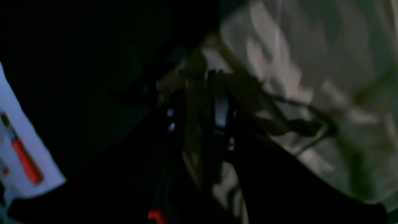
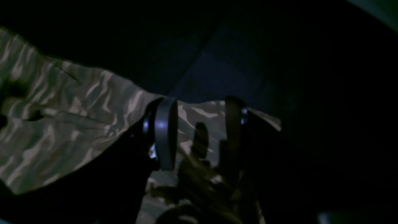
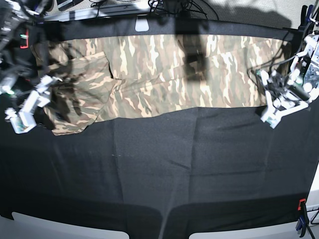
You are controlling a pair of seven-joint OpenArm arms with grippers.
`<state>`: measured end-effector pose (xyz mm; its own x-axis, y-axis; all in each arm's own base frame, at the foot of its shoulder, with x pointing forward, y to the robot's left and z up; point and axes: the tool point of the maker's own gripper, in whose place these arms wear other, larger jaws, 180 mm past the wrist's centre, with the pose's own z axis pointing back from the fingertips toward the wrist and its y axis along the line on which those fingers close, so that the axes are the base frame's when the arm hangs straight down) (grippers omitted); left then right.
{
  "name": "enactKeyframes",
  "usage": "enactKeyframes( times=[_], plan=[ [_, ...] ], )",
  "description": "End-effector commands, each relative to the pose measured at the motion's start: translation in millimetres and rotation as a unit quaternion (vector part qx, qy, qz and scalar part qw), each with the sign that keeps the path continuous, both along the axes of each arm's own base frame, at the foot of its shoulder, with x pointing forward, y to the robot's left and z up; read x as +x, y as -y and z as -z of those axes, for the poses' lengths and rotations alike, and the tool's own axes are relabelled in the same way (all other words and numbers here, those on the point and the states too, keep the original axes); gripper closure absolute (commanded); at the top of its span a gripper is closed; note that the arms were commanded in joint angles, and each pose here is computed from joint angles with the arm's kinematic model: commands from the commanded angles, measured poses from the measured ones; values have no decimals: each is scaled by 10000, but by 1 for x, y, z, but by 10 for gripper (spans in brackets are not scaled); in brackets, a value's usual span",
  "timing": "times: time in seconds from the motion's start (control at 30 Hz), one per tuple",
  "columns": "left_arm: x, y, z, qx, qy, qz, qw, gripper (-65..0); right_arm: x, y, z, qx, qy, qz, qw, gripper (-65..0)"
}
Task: Layout the t-shirt on the table in an organized manner, then fold the t-shirt properly
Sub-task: 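Grasp both ends of the shirt strip with the left and right grippers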
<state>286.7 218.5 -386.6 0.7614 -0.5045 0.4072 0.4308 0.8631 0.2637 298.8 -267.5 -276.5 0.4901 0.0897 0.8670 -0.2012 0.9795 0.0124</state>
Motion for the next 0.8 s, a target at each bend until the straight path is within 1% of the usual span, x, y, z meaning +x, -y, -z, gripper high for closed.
enactKeyframes(
  times=[0.0, 0.1, 0.17, 0.27, 0.33, 0.47, 0.53, 0.6, 0.67, 0.77],
  plan=[
    [8, 2, -9, -33, 198, 25, 9998, -127, 8, 4, -11, -78, 262, 46, 9996, -244],
    [1, 21, -2, -447, 43, 16, 9990, -127, 3, 15, 13, -316, -68, 305, 9990, -244],
    [-8, 31, 5, -600, -98, 103, 9981, -127, -2, 20, 31, -403, -363, 433, 9976, -244],
    [-25, 43, 17, -772, -236, 205, 9965, -127, -9, 25, 59, -255, -724, 538, 9956, -244],
    [-34, 43, 24, -782, -302, 215, 9962, -127, -13, 30, 78, -170, -930, 627, 9935, -244],
    [-48, 33, 34, -409, -257, 310, 9984, -127, -27, 42, 113, -154, -1386, 784, 9871, -243],
    [-55, 28, 39, -256, -290, 342, 9987, -127, -33, 50, 123, -199, -1582, 829, 9837, -243],
    [-60, 22, 44, -108, -331, 344, 9988, -127, -38, 61, 127, -342, -1722, 870, 9806, -239],
    [-60, 10, 50, 85, -342, 187, 9992, -127, -39, 75, 123, -525, -1768, 919, 9785, -239],
    [-61, -19, 59, 615, -336, -106, 9975, -127, -40, 97, 114, -801, -1788, 1081, 9746, -239]
  ],
)
